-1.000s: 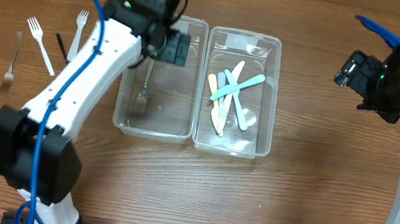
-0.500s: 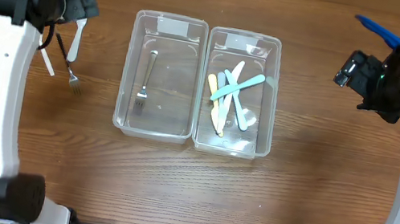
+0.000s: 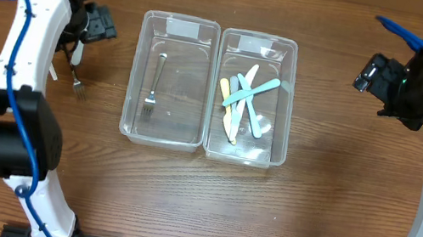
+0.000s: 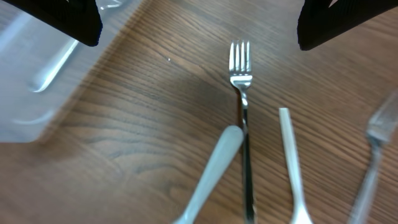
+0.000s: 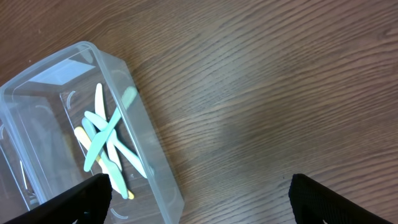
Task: Pack container
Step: 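Release the fork and move the left gripper back to the forks, then lower the left gripper and grasp a metal fork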
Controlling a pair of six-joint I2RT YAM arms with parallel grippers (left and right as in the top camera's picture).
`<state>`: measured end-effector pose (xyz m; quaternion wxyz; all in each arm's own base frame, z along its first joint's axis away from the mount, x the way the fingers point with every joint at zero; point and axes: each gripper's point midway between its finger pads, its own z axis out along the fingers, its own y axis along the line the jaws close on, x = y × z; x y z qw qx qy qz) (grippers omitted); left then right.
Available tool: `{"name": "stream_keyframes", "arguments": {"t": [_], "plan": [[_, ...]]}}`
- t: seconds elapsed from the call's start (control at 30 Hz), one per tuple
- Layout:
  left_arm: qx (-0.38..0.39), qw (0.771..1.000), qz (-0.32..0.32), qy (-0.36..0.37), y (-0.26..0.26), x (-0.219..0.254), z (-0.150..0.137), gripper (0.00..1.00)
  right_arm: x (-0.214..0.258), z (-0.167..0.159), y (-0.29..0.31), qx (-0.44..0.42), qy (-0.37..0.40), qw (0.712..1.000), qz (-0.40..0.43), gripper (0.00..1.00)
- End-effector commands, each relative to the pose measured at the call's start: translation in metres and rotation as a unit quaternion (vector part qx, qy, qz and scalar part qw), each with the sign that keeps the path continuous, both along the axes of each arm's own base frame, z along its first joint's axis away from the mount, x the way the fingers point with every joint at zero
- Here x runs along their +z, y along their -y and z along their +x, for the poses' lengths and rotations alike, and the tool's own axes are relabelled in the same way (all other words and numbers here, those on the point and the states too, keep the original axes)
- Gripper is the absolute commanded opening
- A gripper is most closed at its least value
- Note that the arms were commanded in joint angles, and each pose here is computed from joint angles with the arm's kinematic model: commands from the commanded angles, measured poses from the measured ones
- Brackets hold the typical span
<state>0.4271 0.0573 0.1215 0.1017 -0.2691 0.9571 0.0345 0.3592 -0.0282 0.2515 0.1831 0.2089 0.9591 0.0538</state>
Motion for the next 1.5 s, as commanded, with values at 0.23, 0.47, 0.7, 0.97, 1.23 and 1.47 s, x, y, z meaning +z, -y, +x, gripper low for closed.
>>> {"name": "stream_keyframes", "arguments": {"t": [0.23, 0.47, 0.7, 0.97, 1.23, 1.47], "plan": [[0.037, 0.995, -0.061, -0.073, -0.015, -0.072, -0.006, 1.0, 0.0, 0.0, 0.0, 0.001, 0.002, 1.0, -0.001, 0.93], [0.046, 0.994, -0.067, -0.078, -0.025, -0.09, -0.008, 1.0, 0.0, 0.0, 0.0, 0.001, 0.002, 1.0, -0.001, 0.93], [0.037, 0.992, -0.09, -0.083, -0.019, -0.128, -0.023, 1.0, 0.0, 0.0, 0.0, 0.001, 0.002, 1.0, -0.001, 0.93], [0.033, 0.994, -0.058, -0.088, -0.03, -0.134, -0.027, 1.0, 0.0, 0.0, 0.0, 0.001, 0.002, 1.0, -0.001, 0.93], [0.035, 0.994, -0.059, -0.087, -0.03, -0.134, -0.026, 0.68, 0.0, 0.0, 0.0, 0.001, 0.002, 1.0, -0.001, 0.93], [0.035, 0.994, -0.058, -0.087, -0.03, -0.134, -0.026, 0.39, 0.0, 0.0, 0.0, 0.001, 0.002, 1.0, -0.001, 0.93]]}}
